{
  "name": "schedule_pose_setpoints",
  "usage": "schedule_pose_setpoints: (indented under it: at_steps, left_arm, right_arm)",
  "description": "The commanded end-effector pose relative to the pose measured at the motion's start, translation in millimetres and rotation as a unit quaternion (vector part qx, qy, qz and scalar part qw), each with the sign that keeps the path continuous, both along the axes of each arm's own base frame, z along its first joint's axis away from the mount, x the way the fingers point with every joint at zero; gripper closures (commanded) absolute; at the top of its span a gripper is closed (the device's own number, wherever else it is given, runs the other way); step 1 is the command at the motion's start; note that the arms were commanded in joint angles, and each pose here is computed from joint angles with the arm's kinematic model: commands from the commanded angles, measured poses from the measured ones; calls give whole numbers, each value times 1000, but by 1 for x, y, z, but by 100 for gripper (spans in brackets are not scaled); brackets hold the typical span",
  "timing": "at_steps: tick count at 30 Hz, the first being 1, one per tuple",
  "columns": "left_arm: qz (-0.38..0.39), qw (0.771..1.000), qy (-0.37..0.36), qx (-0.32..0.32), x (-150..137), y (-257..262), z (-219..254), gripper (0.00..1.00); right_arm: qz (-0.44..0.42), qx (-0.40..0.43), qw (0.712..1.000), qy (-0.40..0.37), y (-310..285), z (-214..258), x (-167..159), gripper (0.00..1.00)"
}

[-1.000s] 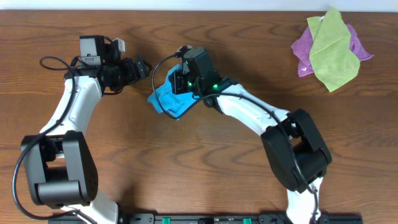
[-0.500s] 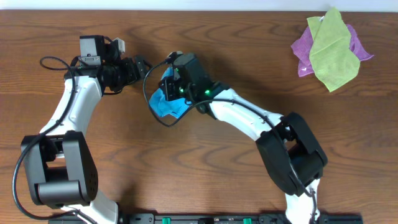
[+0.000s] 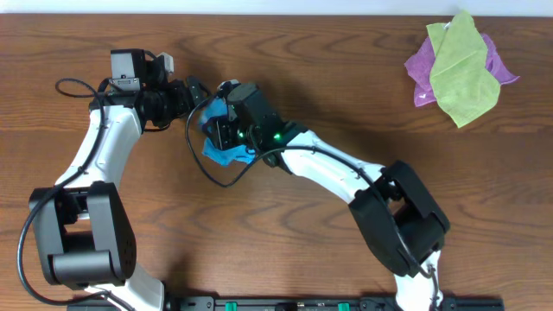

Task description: Fold the cloth

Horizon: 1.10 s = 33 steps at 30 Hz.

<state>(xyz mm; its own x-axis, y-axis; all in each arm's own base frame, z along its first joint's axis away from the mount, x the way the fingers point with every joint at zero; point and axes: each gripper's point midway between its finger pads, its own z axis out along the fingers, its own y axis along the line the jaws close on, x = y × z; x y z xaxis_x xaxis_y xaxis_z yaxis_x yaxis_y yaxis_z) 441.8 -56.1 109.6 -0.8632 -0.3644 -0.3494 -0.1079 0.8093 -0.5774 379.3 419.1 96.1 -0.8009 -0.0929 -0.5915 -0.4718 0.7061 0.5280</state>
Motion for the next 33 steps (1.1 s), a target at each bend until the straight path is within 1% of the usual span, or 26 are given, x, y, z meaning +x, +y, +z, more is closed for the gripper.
schedule_pose_setpoints:
  at_steps: [1,3,6,7,9,12,14,16,17,20,22,24,26,29,33]
  left_arm:
    - [2,1000,-25,6,6,5,18,8]
    - [6,1000,-25,6,6,9,18,8]
    - [15,1000,-24,6,7,16,18,8]
    - [17,1000,-24,5,7,19,18,8]
    - [22,999,-24,4,7,24,18,9]
    - [28,999,-22,4,7,28,18,9]
    - [29,999,-19,4,6,30,17,8]
    - [29,999,-14,3,4,30,16,8]
    - [29,999,-13,3,3,29,16,6]
    - [29,1000,-5,2,1,29,14,2]
    - [29,1000,1,2,-2,28,12,5]
    - [29,1000,9,1,-5,28,10,5]
    - [29,999,18,0,-8,28,8,5]
    - [29,999,32,-2,-14,27,5,5]
    - [26,999,35,-7,-17,25,8,4]
  right_arm:
    - [16,12,1000,2,12,7,-8,53]
    - [20,13,1000,4,14,8,-11,53]
    - [17,11,1000,3,12,7,-9,56]
    - [14,9,1000,2,9,7,-7,54]
    - [0,-5,1000,2,-6,8,3,46]
    - [-34,-40,999,3,-42,12,18,39]
    - [-57,-71,996,2,-75,19,28,27]
    - [-77,-99,992,0,-106,29,35,5]
    - [-85,-108,990,-1,-119,34,36,1]
    - [-107,-141,984,-15,-159,57,37,1]
    - [-111,-159,980,-31,-178,75,33,1]
    - [-108,-176,978,-42,-192,92,23,1]
    - [-106,-193,974,-43,-206,106,7,1]
    - [-128,-239,962,-37,-240,126,-24,1]
    - [-156,-273,948,-46,-277,150,-60,1]
